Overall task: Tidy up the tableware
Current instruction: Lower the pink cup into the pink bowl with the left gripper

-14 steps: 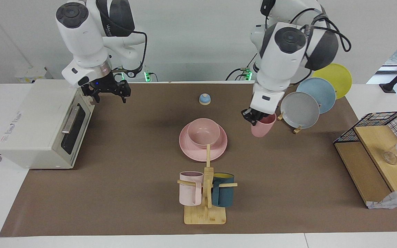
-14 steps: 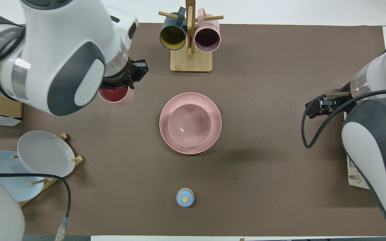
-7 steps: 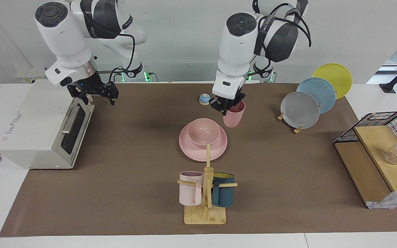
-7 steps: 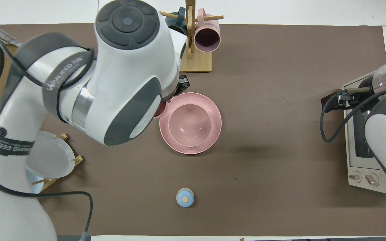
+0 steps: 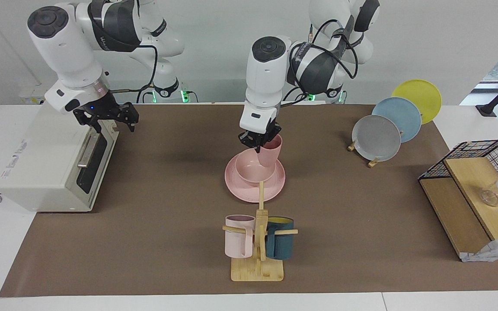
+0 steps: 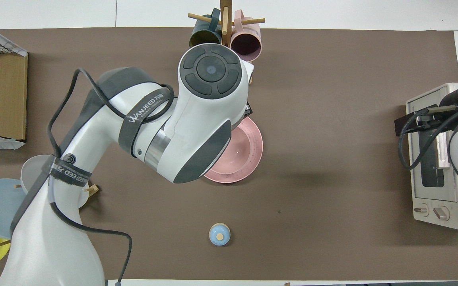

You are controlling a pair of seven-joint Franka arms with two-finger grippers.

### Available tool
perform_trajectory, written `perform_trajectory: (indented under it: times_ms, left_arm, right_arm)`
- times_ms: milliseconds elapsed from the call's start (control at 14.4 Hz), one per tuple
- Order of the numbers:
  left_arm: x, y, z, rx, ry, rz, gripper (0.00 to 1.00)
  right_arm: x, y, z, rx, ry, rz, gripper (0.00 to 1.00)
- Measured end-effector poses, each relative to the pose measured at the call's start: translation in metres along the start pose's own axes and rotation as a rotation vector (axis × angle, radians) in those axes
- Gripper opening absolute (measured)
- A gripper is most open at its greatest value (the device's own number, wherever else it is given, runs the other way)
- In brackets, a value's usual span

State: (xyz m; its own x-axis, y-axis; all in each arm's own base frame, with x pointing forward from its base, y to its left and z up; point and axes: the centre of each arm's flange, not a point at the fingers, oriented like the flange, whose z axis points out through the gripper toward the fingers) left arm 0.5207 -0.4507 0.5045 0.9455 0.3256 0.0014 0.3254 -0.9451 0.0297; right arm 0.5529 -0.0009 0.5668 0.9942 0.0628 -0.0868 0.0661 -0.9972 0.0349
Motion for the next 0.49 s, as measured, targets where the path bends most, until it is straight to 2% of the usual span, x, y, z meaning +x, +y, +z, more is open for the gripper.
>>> perform_trajectory:
  times_ms: [487]
  left_arm:
    - [-0.034, 0.015, 0.067, 0.022, -0.019, -0.01, 0.04]
  right_arm:
    - [-0.001, 0.016, 0.001, 0.003, -0.001, -0.012, 1.0]
